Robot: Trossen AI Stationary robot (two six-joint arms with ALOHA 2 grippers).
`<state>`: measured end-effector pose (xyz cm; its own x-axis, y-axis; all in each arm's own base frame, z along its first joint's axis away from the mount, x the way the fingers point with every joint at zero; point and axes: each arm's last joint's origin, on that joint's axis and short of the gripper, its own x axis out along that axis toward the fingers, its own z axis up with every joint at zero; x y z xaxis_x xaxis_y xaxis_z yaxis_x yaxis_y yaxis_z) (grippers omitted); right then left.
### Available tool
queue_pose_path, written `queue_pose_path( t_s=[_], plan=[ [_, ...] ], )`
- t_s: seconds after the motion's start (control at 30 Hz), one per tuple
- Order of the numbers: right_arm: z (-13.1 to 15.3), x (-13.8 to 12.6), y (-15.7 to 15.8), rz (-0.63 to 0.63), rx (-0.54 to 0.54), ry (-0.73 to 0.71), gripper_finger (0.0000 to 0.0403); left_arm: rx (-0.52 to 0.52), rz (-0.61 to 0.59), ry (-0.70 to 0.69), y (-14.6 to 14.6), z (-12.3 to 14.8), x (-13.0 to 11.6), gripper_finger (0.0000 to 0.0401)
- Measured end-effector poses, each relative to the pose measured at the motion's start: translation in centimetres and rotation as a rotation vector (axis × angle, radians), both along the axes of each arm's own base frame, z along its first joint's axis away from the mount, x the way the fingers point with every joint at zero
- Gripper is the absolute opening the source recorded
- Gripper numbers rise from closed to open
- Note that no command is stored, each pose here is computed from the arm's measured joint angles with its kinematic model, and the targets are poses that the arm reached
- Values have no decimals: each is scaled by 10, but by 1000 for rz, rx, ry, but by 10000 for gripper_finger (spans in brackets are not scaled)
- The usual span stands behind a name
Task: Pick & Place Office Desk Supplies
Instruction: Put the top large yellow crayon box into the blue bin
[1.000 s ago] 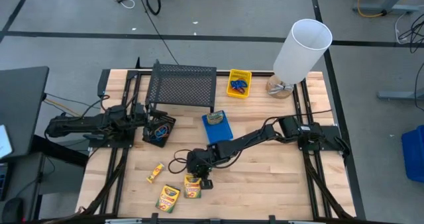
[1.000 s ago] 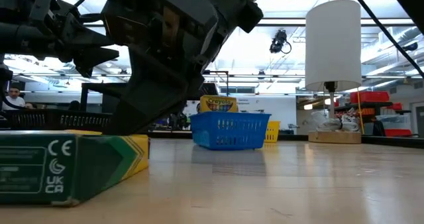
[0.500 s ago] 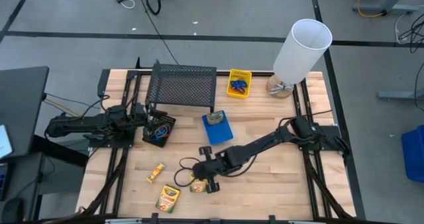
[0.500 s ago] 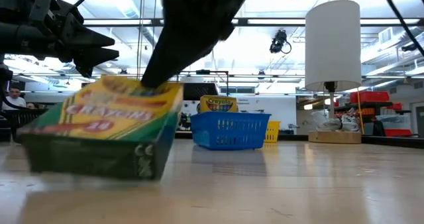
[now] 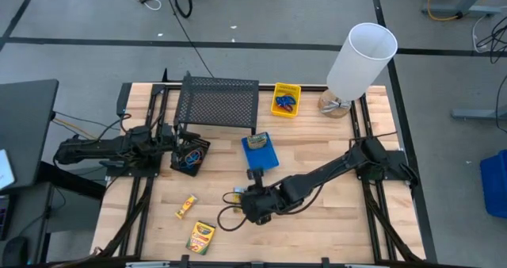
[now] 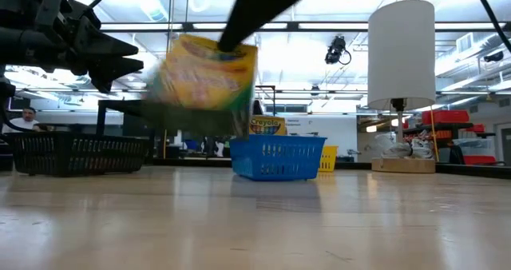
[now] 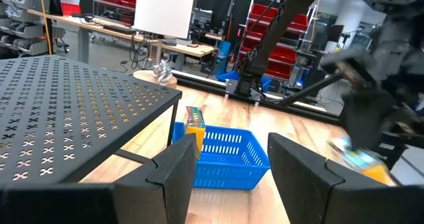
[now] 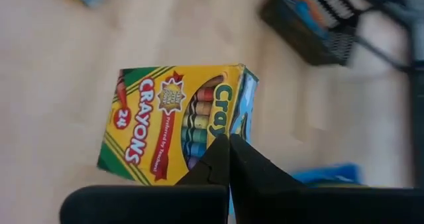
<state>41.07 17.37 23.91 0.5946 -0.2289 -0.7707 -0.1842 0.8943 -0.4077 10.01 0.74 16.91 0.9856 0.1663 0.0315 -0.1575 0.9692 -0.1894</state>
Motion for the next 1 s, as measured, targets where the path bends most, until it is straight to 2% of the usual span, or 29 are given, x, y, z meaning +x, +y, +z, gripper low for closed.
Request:
queue_pose_path(
  t_s=[0.2, 0.5, 0.73, 1.0],
  plan=[
    [3, -6, -14, -20, -250, 48, 0, 13, 1, 8, 0, -1, 0, 193],
    [3, -5, -34, -36, -502, 109, 0, 14, 0, 9, 0, -1, 0, 193],
    [4, -2, -51, -52, -602, 154, 0, 22, 1, 12, 0, -1, 0, 193],
    [4, 3, -77, -112, -631, 194, 0, 31, 1, 13, 0, -1, 0, 193]
  ],
)
